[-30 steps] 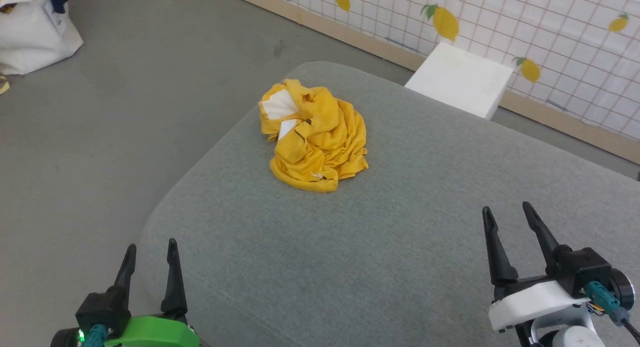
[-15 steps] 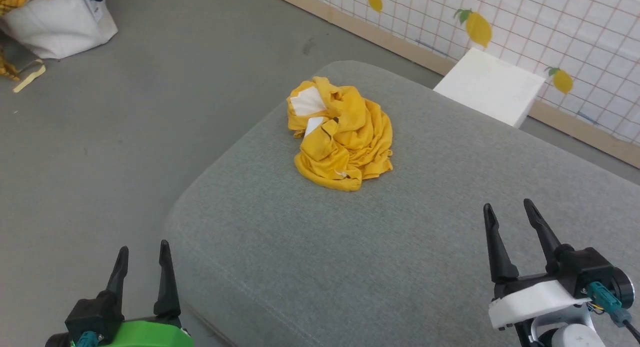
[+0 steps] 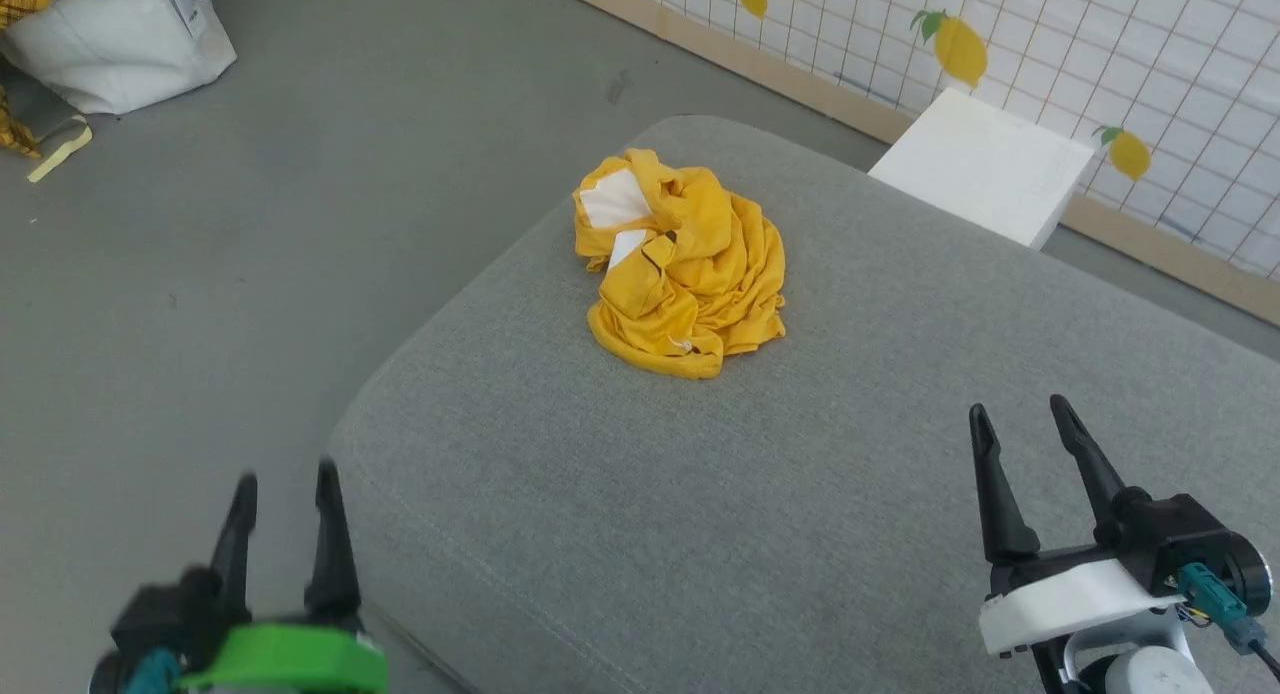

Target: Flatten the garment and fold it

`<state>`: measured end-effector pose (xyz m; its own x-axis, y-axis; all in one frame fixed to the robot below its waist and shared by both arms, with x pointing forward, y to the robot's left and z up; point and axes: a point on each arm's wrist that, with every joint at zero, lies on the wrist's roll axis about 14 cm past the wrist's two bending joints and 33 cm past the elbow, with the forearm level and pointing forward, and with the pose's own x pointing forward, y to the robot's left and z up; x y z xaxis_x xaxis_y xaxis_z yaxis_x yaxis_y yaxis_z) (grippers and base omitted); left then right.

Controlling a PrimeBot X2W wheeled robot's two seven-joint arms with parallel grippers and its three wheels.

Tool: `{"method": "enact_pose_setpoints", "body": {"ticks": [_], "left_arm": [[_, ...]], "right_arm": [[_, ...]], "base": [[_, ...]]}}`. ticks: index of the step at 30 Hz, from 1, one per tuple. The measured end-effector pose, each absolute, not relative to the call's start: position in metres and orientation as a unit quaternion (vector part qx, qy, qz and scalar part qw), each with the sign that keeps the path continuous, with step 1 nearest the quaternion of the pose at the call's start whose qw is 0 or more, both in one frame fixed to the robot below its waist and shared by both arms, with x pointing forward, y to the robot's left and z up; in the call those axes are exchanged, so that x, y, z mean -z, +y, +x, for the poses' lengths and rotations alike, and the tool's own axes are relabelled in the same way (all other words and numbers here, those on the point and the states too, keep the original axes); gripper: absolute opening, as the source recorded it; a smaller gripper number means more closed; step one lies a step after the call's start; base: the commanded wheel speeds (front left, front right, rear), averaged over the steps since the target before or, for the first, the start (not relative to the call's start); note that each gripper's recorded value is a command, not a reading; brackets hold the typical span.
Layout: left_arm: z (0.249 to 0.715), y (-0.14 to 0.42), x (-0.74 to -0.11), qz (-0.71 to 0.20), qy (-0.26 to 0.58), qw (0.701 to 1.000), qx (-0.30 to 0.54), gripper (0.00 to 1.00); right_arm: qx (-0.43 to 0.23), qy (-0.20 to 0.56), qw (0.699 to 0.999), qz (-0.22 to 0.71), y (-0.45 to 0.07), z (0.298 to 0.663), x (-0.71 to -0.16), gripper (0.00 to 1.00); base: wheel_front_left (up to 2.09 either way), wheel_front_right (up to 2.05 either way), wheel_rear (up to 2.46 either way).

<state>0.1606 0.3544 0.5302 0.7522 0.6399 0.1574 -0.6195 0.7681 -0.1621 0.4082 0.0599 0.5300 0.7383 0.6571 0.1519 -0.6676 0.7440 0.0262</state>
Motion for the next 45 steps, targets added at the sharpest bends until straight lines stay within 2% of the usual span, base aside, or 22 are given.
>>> {"method": "enact_pose_setpoints", "body": {"ticks": [3,8,14,17,24,33,41,45], "left_arm": [[0.183,0.355,-0.562,-0.037,-0.144,0.94,-0.306,1.0],[0.241,0.36,-0.64,0.044,-0.172,0.958,-0.224,1.0],[0.302,0.381,-0.711,0.163,-0.157,0.958,-0.175,1.0],[0.337,0.389,-0.716,0.17,-0.132,0.964,-0.158,1.0],[0.413,0.403,-0.674,0.147,-0.027,0.98,-0.129,1.0],[0.476,0.398,-0.565,0.086,0.132,0.983,-0.09,1.0],[0.505,0.378,-0.478,0.007,0.242,0.968,-0.063,1.0],[0.507,0.369,-0.434,-0.016,0.306,0.95,-0.055,1.0]], "right_arm": [[-0.354,-0.066,0.932,0.037,0.06,0.412,-0.528,1.0],[-0.358,-0.09,0.929,0.027,0.069,0.426,-0.535,1.0],[-0.366,-0.113,0.923,0.017,0.084,0.448,-0.537,1.0],[-0.369,-0.113,0.922,0.017,0.089,0.458,-0.532,1.0],[-0.361,-0.105,0.926,0.017,0.087,0.479,-0.515,1.0],[-0.318,-0.078,0.945,0.011,0.054,0.504,-0.483,1.0],[-0.274,-0.048,0.961,-0.003,0.015,0.516,-0.453,1.0],[-0.256,-0.034,0.966,-0.009,-0.001,0.519,-0.44,1.0]], "base": [[0.0,0.0,0.0],[0.0,0.0,0.0],[0.0,0.0,0.0],[0.0,0.0,0.0],[0.0,0.0,0.0],[0.0,0.0,0.0],[0.0,0.0,0.0],[0.0,0.0,0.0]]}}
